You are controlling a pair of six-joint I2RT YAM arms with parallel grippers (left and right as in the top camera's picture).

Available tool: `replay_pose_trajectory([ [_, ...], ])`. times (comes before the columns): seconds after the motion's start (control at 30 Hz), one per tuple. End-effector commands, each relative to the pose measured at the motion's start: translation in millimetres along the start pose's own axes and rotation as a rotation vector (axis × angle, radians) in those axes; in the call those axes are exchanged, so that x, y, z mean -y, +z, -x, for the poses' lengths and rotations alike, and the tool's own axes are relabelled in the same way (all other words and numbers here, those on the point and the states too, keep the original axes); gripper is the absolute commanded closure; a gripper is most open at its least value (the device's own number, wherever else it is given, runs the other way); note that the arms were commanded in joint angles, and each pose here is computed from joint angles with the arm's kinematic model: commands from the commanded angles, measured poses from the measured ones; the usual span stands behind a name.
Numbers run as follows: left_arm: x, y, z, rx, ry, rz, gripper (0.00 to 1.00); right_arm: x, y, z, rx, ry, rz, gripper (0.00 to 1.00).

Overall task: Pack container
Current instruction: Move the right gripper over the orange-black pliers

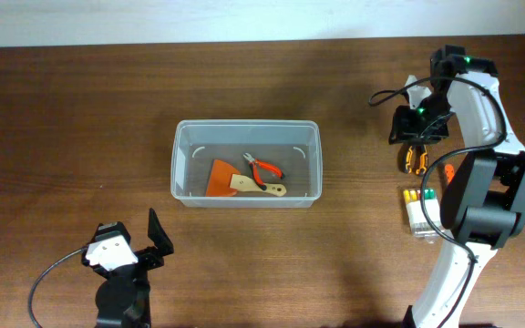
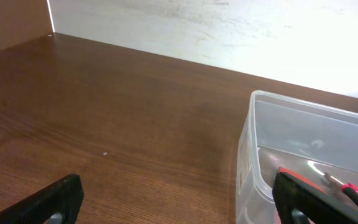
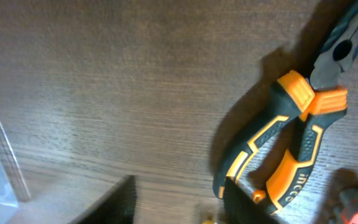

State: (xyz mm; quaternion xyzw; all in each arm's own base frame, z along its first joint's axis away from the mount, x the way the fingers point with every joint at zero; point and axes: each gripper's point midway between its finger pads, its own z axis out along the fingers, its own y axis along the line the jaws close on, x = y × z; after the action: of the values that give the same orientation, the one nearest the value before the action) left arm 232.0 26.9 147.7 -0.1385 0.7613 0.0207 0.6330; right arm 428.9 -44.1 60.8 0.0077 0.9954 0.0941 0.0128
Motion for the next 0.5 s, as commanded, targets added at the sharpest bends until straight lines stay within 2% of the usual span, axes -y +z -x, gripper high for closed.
replay_pose_trajectory([
  [0.0, 0.0, 0.0, -0.8, 0.0, 0.009, 0.0, 0.01, -1.4, -0.7, 4.1, 0.02, 0.031, 0.008, 0.64],
  [0.17, 0.0, 0.0, -0.8, 0.0, 0.009, 0.0, 0.01, 6.5, -0.9, 5.4, 0.024, 0.033, -0.037, 0.68],
  [0.3, 0.0, 0.0, -0.8, 0.0, 0.009, 0.0, 0.01, 9.1, -0.9, 4.1, 0.019, 0.049, -0.052, 0.57],
  [0.47, 0.0, 0.0, -0.8, 0.0, 0.009, 0.0, 0.01, 17.3, -1.5, 2.7, 0.016, 0.124, -0.1, 0.57],
])
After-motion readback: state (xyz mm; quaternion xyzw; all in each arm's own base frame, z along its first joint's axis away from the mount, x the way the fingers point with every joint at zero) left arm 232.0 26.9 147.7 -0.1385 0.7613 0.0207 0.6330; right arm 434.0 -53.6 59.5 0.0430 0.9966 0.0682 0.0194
